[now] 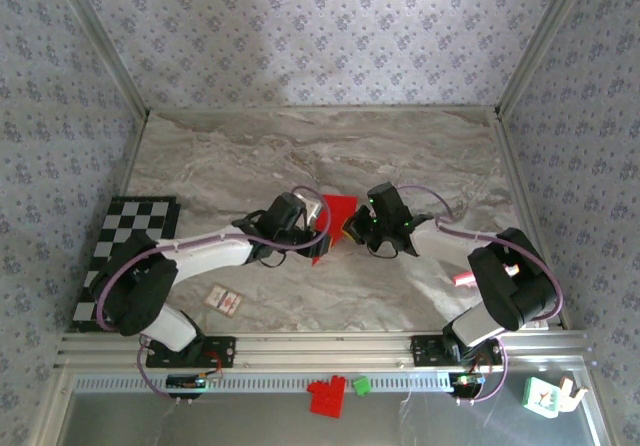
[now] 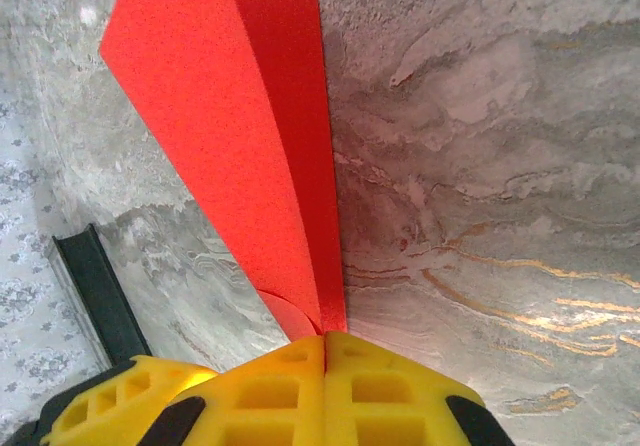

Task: Fold a paper plane with a square sheet of paper (pick it up from the middle)
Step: Fold the wing for the fifth time at the center of the table.

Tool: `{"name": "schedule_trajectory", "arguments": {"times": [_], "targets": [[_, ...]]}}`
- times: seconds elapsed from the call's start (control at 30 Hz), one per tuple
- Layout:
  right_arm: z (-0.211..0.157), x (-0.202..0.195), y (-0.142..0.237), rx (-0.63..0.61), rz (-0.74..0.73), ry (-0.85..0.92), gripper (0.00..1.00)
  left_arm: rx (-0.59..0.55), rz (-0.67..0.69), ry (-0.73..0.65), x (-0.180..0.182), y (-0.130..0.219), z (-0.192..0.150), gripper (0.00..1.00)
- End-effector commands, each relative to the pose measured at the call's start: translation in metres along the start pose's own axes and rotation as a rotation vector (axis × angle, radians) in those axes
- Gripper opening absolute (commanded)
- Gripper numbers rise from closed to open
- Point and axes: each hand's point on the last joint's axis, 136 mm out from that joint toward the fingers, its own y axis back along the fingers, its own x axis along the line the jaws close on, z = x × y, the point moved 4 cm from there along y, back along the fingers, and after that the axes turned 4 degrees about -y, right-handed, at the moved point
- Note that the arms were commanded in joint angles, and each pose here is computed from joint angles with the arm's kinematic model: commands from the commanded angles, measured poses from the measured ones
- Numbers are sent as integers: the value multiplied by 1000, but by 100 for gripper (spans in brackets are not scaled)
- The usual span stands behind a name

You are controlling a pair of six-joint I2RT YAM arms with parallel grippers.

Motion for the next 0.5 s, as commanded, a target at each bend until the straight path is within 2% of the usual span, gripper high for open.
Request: {"name": "schedule_trajectory", "arguments": {"times": [0.0, 0.23, 0.47], "targets": [[3, 10, 7, -3, 11, -52, 2, -102, 22, -195, -11, 2, 13, 62], [3, 17, 6, 20, 25, -66, 2, -101, 66, -355, -17, -10, 4, 60], [2, 17, 2, 48, 24, -91, 2, -96, 29, -425, -20, -28, -4, 57]]}}
